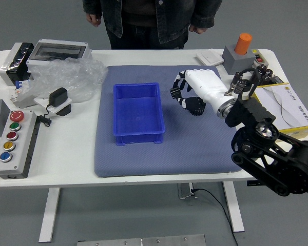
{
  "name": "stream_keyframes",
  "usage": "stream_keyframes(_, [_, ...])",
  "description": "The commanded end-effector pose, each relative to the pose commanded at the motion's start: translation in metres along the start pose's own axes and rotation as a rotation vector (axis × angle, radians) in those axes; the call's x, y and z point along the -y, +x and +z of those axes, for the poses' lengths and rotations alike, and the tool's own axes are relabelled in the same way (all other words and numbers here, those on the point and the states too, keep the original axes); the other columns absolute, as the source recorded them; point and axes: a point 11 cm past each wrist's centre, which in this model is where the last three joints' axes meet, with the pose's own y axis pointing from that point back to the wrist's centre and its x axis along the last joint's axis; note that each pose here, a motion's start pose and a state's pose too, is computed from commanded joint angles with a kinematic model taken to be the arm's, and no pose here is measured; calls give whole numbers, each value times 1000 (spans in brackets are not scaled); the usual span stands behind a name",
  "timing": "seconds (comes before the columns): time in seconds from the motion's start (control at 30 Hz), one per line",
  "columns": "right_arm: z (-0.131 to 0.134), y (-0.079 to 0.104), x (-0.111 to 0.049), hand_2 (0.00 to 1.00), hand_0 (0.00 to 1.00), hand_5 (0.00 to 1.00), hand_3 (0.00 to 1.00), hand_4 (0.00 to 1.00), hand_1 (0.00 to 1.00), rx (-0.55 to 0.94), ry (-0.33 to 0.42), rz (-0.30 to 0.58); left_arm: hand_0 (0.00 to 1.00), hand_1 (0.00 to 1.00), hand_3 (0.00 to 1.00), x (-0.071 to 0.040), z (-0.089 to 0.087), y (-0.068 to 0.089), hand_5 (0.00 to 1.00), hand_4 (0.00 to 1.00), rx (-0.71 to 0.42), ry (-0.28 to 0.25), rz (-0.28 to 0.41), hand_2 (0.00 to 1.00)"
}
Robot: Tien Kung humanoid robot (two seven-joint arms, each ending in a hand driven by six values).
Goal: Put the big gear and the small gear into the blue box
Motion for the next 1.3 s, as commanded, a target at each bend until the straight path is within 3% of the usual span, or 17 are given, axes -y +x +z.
stream_keyframes(0.23, [-33,-5,11,468,531,29,466,593,460,31,63,6,726,674,693,0,1,-1,15,435,3,0,-3,691])
stream_keyframes(0.5, [-59,-29,16,470,534,30,465,601,461,81,102,-39,726,674,693,0,1,-2,14,435,8,1,-6,693])
stream_keyframes(0.53, [-61,-32,17,565,658,138,550,584,516,85,101,-46,726,674,692,0,1,-2,12,434,9,1,-6,693])
stream_keyframes(0.7, [-62,-41,20,565,658,138,550,584,516,105,80,-91,726,674,692,0,1,-2,12,434,12,2,-6,693])
stream_keyframes(0.73, [-62,-42,20,735,632,260,794,772,580,107,75,-99,726,674,693,0,1,-2,11,434,13,3,-6,693])
stream_keyframes(1.3, [-42,-43,21,774,659,282,839,796,616,95,12,-148,726,674,691,0,0,-3,11,433,15,5,-8,693])
